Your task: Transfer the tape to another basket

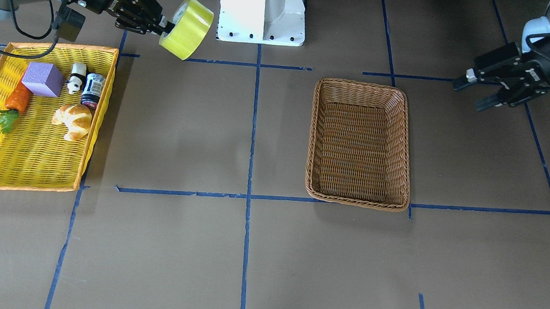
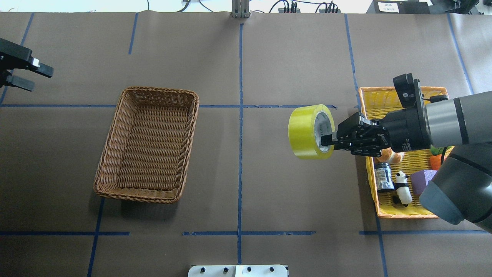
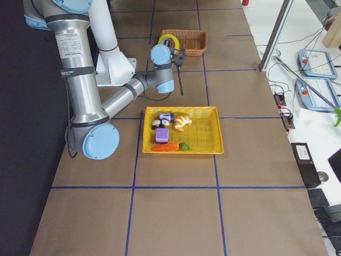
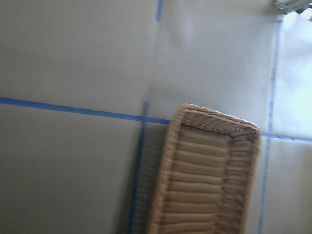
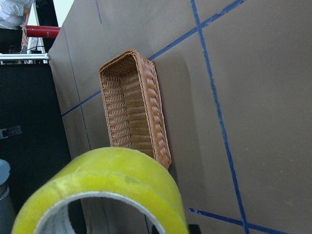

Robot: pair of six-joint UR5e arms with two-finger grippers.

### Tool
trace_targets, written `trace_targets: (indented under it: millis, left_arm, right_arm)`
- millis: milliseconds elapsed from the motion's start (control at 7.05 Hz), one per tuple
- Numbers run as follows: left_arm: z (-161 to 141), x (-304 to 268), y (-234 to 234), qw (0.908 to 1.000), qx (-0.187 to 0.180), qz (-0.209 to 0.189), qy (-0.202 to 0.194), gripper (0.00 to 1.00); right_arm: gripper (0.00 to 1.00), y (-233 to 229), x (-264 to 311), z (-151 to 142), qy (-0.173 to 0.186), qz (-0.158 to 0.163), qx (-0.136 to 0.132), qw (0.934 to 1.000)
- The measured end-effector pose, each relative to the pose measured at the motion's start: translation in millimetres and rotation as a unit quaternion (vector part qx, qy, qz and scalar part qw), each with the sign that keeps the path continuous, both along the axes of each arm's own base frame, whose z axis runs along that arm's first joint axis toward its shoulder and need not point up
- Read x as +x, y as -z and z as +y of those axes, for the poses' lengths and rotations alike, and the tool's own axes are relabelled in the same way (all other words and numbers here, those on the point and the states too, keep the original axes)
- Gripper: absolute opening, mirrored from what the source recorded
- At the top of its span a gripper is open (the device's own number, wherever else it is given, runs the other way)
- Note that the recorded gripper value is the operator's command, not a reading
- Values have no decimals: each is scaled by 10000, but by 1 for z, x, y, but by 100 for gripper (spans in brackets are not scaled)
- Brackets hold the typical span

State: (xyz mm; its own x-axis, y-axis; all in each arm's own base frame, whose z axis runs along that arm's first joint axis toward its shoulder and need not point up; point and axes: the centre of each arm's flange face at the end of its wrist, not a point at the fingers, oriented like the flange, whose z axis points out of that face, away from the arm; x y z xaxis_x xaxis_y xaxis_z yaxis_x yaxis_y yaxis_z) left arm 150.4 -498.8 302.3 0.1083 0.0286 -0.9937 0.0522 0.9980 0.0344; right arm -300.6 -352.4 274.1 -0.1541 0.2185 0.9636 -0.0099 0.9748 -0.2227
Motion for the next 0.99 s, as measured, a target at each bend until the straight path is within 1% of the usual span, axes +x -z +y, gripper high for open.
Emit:
trace_targets:
  millis: [142, 284, 426, 567, 709, 851, 993]
  left_arm:
    - [11, 25, 34, 9995, 67, 259, 152, 100]
    - [30, 53, 64, 9972, -40, 678, 322, 100]
    - [49, 75, 89, 9905, -266, 1271, 447, 100]
    - [66, 92, 107, 9788, -566, 1913, 471, 100]
    - [81, 103, 120, 9635, -826, 2510, 425, 100]
    - [95, 117, 133, 9496, -938, 2977, 302, 100]
    - [109, 132, 144, 9392, -960, 3293, 157, 100]
  right_arm:
    - [1, 7, -5, 3, 56, -92, 24, 9999]
    - [1, 17, -9, 5, 97, -187, 54, 9998]
    - [0, 31, -13, 5, 135, -328, 83, 9993]
    - [0, 44, -14, 7, 166, -565, 90, 9982]
    - [0, 51, -12, 12, 184, -950, 52, 9953]
    - [0, 52, -13, 15, 205, -1379, -12, 9902]
    - [0, 54, -18, 14, 245, -1705, -99, 9850]
